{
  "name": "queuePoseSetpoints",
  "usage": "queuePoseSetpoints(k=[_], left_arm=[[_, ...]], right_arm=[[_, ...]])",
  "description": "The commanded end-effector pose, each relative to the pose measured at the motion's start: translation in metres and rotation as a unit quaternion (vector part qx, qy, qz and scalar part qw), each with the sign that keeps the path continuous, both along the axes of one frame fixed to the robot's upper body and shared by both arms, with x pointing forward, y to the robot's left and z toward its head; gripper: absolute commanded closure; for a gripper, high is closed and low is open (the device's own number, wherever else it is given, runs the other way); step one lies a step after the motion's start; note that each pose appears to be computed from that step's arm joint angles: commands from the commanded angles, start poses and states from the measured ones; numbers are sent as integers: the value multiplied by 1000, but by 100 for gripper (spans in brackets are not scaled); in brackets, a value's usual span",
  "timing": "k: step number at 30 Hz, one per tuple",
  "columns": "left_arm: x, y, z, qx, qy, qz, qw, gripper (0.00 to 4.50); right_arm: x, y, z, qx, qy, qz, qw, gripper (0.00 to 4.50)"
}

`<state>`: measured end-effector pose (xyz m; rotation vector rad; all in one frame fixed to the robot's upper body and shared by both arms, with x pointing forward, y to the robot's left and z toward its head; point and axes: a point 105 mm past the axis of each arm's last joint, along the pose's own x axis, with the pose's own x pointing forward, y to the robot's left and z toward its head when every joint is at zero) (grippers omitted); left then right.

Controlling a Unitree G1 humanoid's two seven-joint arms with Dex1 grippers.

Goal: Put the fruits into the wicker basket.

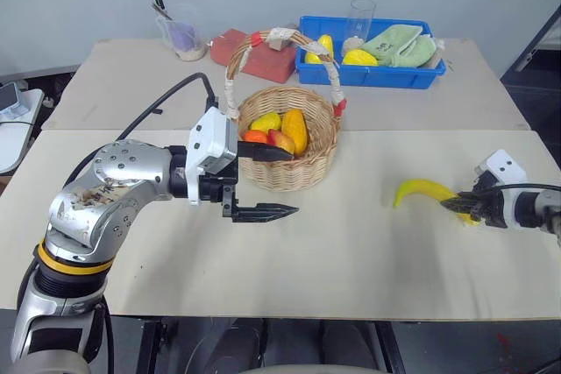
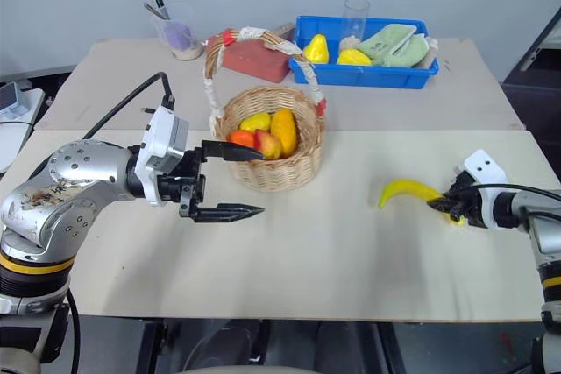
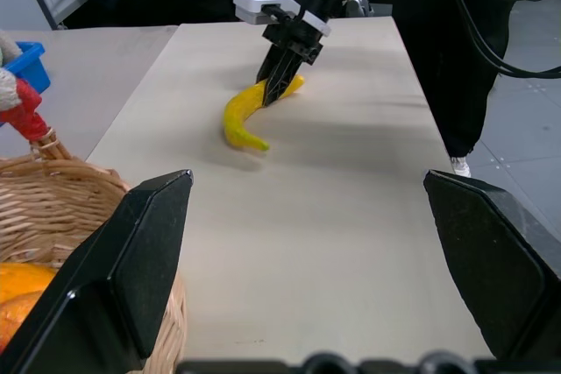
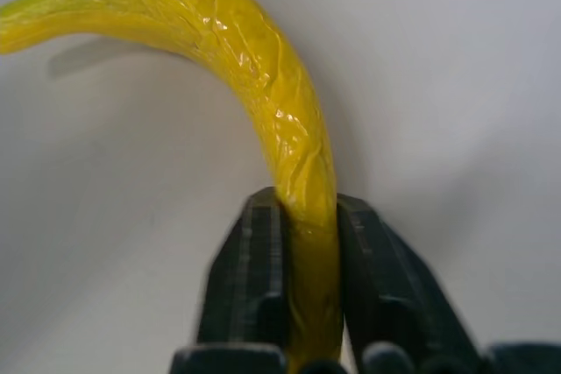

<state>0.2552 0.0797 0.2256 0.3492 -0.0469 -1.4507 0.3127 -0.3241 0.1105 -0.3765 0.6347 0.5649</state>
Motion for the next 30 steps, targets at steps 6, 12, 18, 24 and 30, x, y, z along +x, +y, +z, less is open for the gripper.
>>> queuePoseSetpoints(k=[6,12,18,24,30], left_arm=[[3,22,10,-17,-32,53,998,0],[-3,64,8,-31,-24,150,988,0],[-11,82,13,-42,-10,204,978,0],[-14,86,17,-62,-10,232,971,0],[-13,86,22,-78,-16,248,966,0]], right_arm=[[-11,58,57,36,-59,111,991,428],[-11,182,113,138,-152,237,950,428],[15,249,129,196,-186,254,929,428],[49,279,130,204,-205,225,930,428],[68,283,135,205,-245,179,930,292]])
